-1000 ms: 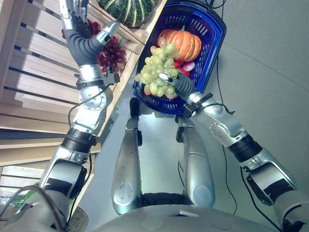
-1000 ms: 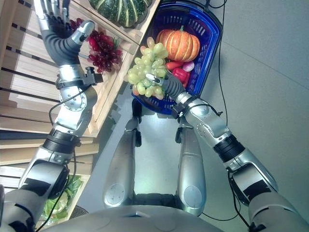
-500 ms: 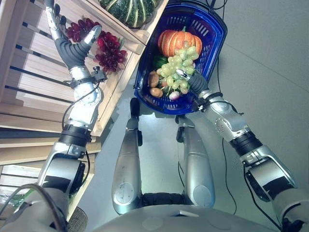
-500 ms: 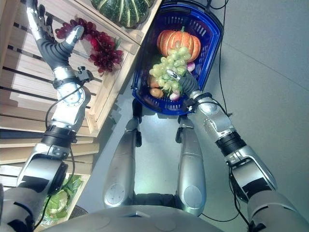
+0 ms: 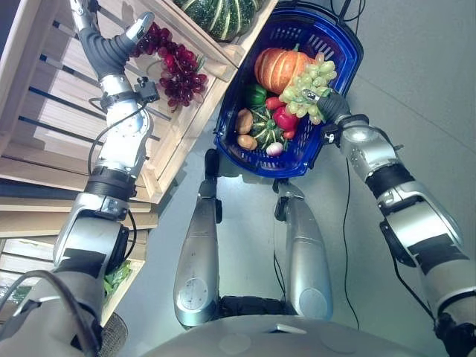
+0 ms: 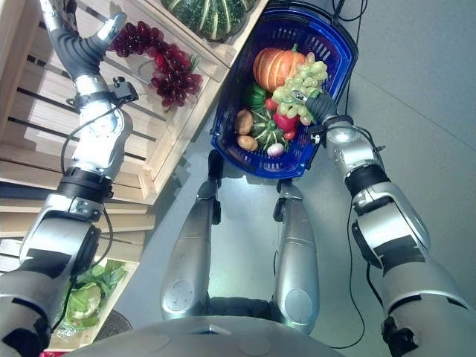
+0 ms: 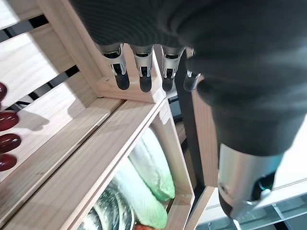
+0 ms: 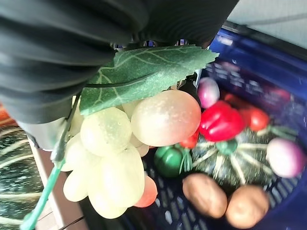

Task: Pick up fruits and vegetables into the basket

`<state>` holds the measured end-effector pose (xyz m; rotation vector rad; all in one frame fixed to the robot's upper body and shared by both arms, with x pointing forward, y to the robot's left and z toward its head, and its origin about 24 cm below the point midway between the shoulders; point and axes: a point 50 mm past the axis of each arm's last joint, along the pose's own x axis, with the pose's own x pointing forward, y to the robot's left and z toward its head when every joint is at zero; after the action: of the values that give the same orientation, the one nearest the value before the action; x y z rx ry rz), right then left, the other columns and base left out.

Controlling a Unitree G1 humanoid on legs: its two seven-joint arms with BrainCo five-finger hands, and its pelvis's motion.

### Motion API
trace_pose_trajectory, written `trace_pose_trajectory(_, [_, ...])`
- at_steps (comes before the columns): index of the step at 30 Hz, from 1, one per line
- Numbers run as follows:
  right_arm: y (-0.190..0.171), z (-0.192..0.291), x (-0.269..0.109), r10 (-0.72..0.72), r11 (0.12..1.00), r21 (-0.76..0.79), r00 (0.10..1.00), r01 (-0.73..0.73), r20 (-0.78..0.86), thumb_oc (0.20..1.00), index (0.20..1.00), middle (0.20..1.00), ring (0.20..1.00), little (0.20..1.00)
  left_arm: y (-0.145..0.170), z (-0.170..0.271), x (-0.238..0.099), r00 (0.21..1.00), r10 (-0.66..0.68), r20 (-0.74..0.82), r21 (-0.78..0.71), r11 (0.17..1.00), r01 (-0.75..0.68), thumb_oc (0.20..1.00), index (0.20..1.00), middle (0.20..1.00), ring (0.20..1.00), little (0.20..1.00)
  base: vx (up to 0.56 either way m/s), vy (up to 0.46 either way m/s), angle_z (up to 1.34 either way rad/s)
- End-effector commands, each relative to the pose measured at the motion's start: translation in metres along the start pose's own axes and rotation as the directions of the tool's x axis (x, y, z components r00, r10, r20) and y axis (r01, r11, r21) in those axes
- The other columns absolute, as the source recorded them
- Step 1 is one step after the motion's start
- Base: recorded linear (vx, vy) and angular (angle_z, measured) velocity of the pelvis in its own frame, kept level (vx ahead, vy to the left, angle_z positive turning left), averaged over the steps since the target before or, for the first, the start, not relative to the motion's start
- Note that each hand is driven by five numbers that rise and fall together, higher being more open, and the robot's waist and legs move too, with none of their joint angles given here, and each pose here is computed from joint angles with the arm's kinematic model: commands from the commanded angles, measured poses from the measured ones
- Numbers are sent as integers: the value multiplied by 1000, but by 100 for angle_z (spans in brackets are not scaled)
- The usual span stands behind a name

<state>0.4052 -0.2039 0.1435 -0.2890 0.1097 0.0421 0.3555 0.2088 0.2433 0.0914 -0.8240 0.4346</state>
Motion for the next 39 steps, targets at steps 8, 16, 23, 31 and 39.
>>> trace_pose_trajectory(8, [-15,27,10,-88,993,-86,995,84,-45,1000,1000,1000,1000,1000,-10,9,13,992,-97,75,146,986,85,1000,1000,1000,1000,1000,7,-16,8])
trace_pose_trajectory(16, [-24,26,9,-140,984,-119,987,131,-75,1000,1000,1000,1000,1000,4,-11,17,988,-144,60,546,833,89,1000,1000,1000,1000,1000,3,26,1])
trace_pose_trajectory(23, [-30,21,7,-188,972,-160,979,173,-79,1000,1000,1000,1000,1000,19,-34,9,985,-172,-6,740,662,120,1000,1000,1000,1000,1000,-6,45,0])
trace_pose_trajectory(31, [-34,28,7,-209,959,-201,977,199,-32,1000,1000,1000,1000,1000,30,-46,9,959,-281,-32,908,394,146,1000,1000,1000,1000,1000,-10,58,-6])
trace_pose_trajectory(39, [-41,17,3,-227,956,-199,973,216,-32,1000,1000,1000,1000,1000,32,-47,15,921,-388,-27,978,181,105,1000,1000,1000,1000,1000,-1,73,-4])
